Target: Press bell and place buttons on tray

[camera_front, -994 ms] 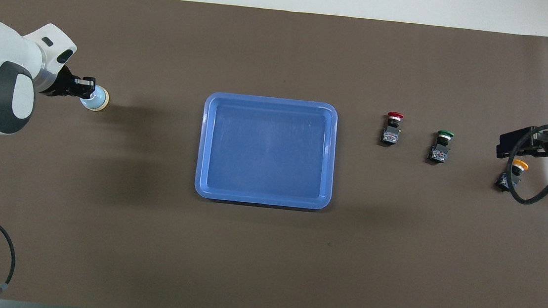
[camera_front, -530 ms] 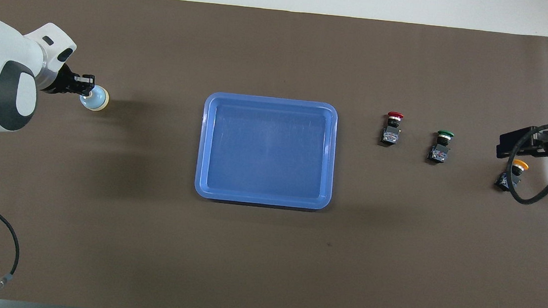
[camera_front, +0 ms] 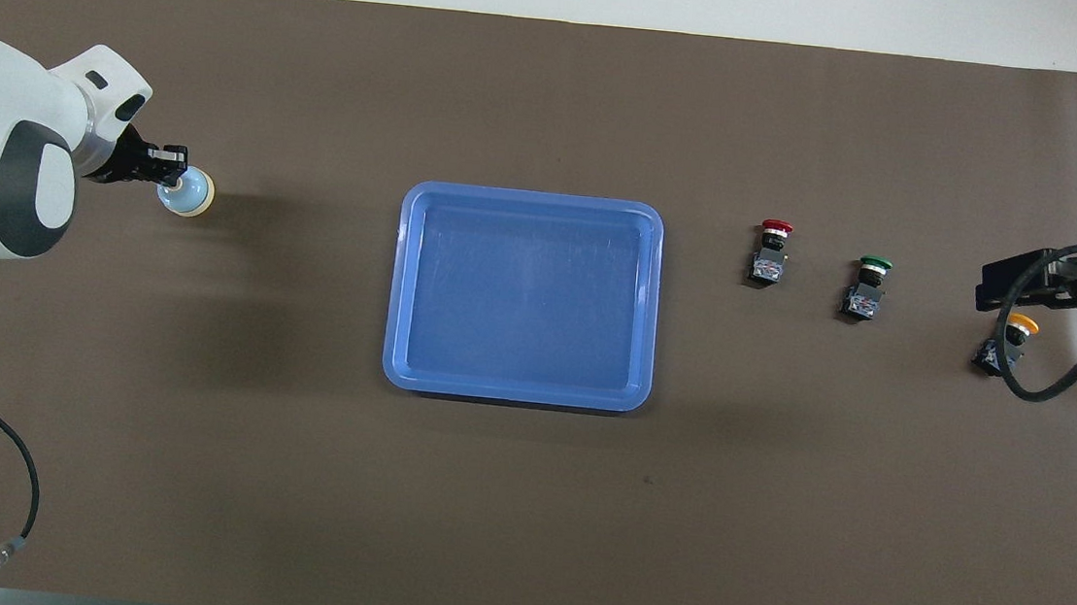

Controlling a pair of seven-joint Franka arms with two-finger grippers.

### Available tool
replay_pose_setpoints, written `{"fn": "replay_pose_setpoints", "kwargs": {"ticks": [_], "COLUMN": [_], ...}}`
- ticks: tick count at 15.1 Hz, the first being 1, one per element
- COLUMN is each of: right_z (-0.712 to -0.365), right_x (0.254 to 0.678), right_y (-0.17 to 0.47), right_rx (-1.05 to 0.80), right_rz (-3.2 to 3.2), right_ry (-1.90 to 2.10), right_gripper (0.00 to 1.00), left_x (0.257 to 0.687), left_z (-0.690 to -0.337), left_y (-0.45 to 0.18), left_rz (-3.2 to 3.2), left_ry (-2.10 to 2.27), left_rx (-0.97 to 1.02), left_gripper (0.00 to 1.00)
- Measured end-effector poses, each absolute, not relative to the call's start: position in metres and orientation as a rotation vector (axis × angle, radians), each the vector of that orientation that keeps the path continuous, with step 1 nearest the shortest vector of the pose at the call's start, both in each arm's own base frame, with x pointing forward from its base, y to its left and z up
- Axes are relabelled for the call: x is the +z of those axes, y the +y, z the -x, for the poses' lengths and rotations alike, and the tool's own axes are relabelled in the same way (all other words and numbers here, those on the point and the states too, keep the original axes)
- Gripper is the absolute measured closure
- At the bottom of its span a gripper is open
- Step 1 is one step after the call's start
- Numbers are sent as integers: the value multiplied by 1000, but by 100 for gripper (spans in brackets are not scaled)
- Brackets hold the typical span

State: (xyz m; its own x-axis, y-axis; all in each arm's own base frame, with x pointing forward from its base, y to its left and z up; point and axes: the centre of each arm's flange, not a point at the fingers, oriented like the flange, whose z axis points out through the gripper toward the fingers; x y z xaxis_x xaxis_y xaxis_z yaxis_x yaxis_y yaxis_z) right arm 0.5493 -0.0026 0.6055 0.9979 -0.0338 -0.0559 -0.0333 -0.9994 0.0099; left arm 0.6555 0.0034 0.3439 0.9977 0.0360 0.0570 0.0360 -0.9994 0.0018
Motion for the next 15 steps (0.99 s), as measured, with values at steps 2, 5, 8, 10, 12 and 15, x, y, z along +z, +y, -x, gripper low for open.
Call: {"fn": "replay_pose_setpoints", "kwargs": {"ticks": [2,5,8,10,12,15], "right_z": [-549,-549,-549,-549,-549,-549], "right_x": [606,606,606,606,606,606], "right_y": [-3,-3,-3,-3,-3,-3], "right_rx": [-88,-88,-88,-88,-88,-88], "right_rz": [-3131,-3131,-3131,-3131,-3131,-3131], "right_ry": [-53,-53,-53,-53,-53,-53], "right_gripper": [0,0,0,0,0,0], "left_x": [366,423,491,541,570,594], "left_z": [-656,-641,-613,-585,-564,-541], "left_y": [6,6,2,-1,-5,-9], "left_rz": [-3141,-3145,-3149,-3152,-3155,-3158], "left_ry": [62,63,54,49,42,32], "left_rx": [78,40,38,54,49,15], "left_gripper": [99,90,58,32,11,0]}}
